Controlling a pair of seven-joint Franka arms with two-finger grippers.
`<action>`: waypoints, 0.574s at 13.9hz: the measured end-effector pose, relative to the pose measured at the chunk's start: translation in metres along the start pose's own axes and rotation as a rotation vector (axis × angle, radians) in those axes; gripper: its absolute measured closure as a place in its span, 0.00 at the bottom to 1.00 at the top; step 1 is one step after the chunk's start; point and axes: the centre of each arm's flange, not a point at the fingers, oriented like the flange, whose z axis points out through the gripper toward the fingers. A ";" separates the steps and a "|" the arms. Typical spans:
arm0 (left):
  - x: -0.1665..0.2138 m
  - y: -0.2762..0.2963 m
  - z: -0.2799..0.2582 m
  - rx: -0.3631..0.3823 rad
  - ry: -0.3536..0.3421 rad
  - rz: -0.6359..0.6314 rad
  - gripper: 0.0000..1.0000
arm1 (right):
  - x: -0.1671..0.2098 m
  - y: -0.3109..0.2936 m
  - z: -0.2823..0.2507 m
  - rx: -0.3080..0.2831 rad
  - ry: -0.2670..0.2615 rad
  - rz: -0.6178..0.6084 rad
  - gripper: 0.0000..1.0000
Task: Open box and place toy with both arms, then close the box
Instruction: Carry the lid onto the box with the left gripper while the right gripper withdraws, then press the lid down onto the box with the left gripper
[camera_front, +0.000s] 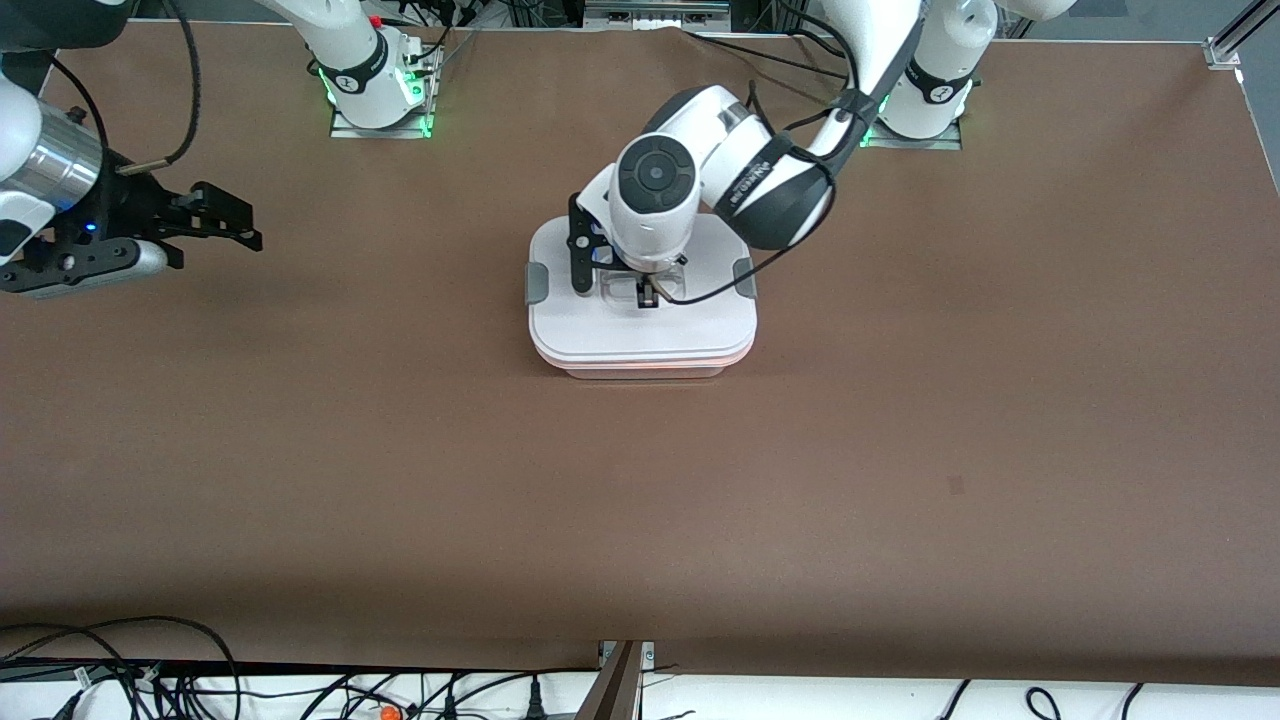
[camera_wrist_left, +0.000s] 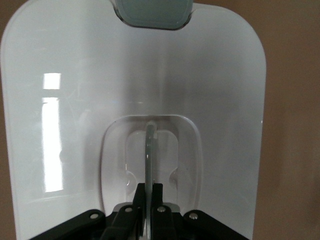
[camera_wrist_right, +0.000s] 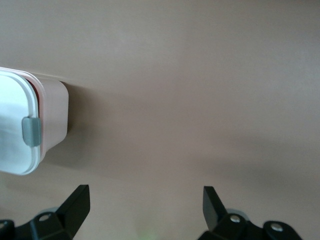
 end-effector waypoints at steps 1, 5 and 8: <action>0.003 0.003 0.002 0.005 -0.008 0.008 0.93 | -0.001 0.004 -0.001 -0.009 -0.002 0.004 0.00; -0.002 -0.002 0.001 0.026 -0.027 0.007 0.93 | -0.005 -0.008 -0.008 -0.061 0.003 0.037 0.00; -0.005 -0.006 0.000 0.031 -0.029 -0.002 0.93 | -0.008 -0.008 -0.012 -0.083 0.009 0.047 0.00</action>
